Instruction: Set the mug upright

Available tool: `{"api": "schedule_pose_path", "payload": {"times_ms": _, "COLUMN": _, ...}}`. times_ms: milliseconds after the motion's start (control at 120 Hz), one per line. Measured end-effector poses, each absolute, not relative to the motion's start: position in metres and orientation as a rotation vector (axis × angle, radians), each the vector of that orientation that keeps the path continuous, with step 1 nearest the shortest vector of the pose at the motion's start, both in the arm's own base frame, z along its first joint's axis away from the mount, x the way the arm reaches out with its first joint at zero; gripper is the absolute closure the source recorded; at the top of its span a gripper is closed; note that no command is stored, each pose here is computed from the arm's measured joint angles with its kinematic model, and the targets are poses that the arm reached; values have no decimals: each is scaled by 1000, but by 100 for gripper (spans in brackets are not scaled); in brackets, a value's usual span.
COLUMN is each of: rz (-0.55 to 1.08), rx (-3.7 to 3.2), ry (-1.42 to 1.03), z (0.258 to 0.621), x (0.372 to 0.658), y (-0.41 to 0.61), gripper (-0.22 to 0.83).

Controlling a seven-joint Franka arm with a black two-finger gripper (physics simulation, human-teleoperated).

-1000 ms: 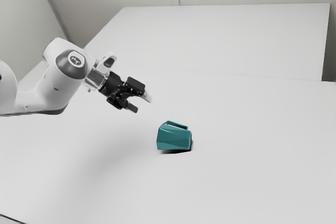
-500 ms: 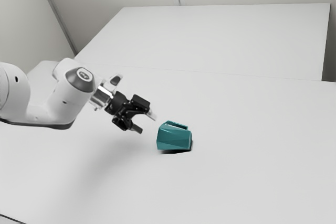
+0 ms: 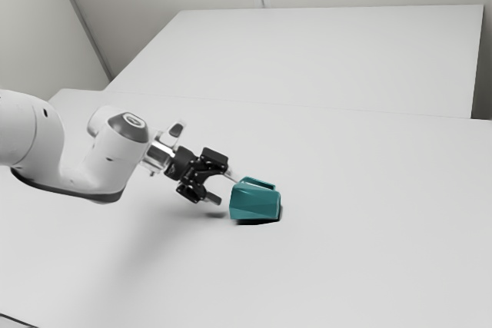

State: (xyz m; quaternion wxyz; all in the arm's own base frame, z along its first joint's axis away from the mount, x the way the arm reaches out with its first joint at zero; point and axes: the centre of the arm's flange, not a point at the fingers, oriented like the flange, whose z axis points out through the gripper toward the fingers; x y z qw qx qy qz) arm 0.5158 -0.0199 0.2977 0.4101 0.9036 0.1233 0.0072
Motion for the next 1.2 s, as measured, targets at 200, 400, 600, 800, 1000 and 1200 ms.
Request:
{"api": "schedule_pose_path", "payload": {"times_ms": 200, "rz": 29, "rx": 2259, "ry": 285, "z": 289, "x": 518, "y": -26, "gripper": 0}}
{"api": "schedule_pose_path", "payload": {"times_ms": 400, "rz": 35, "rx": 2249, "ry": 240, "z": 286, "x": 520, "y": -39, "gripper": 1}}
{"api": "schedule_pose_path", "payload": {"times_ms": 600, "rz": 41, "rx": 2236, "ry": 220, "z": 283, "x": 521, "y": -47, "gripper": 5}}
{"api": "schedule_pose_path", "payload": {"times_ms": 800, "rz": 62, "rx": 2219, "ry": 209, "z": 286, "x": 523, "y": -49, "gripper": 19}}
{"api": "schedule_pose_path", "payload": {"times_ms": 1000, "rz": 75, "rx": 2203, "ry": 198, "z": 286, "x": 523, "y": -52, "gripper": 34}}
{"api": "schedule_pose_path", "payload": {"times_ms": 1200, "rz": 83, "rx": 2199, "ry": 190, "z": 285, "x": 523, "y": -54, "gripper": 53}}
